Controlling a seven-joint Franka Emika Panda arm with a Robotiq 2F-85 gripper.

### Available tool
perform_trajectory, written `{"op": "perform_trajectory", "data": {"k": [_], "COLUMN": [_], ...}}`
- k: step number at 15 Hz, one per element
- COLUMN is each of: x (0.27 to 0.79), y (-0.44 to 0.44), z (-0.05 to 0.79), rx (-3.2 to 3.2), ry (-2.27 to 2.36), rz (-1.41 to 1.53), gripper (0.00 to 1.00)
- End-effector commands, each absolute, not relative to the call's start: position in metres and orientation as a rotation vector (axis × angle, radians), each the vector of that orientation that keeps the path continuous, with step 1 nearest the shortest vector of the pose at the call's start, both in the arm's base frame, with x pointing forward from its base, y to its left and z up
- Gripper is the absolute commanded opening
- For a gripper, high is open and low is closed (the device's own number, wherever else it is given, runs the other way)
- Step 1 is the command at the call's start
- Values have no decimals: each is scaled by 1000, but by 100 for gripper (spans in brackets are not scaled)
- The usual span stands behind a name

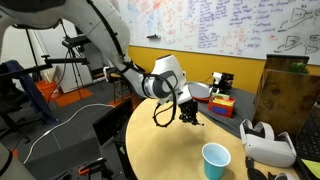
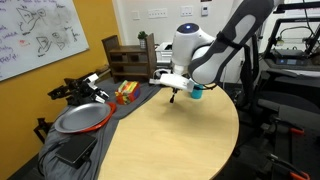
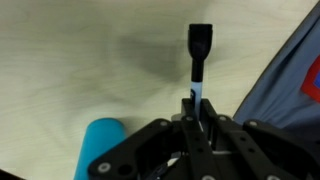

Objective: Take the marker from the table and place it in the blue cup

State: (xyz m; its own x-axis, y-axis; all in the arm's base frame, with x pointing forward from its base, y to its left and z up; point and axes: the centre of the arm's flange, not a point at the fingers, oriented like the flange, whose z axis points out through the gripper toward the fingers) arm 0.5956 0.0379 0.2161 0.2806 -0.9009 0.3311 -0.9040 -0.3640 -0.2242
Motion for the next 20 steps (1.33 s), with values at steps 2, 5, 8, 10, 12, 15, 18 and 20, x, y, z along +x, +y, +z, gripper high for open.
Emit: {"op": "perform_trajectory", "data": {"k": [2, 5, 8, 10, 12, 15, 18, 20], "x": [576, 575, 571, 569, 567, 563, 559, 556], "y": [45, 45, 46, 46, 45, 36, 22, 11], "z": [247, 258, 270, 278, 285, 293, 301, 302], "rx": [2441, 2380, 2312, 2267, 2223, 2135, 2049, 1977], "ry": [-1726, -1697, -1677, -1666, -1666, -1672, -1698, -1739], "rz": [835, 946, 1050, 1108, 1155, 1226, 1261, 1282], "gripper": [3, 3, 3, 3, 3, 3, 3, 3]}}
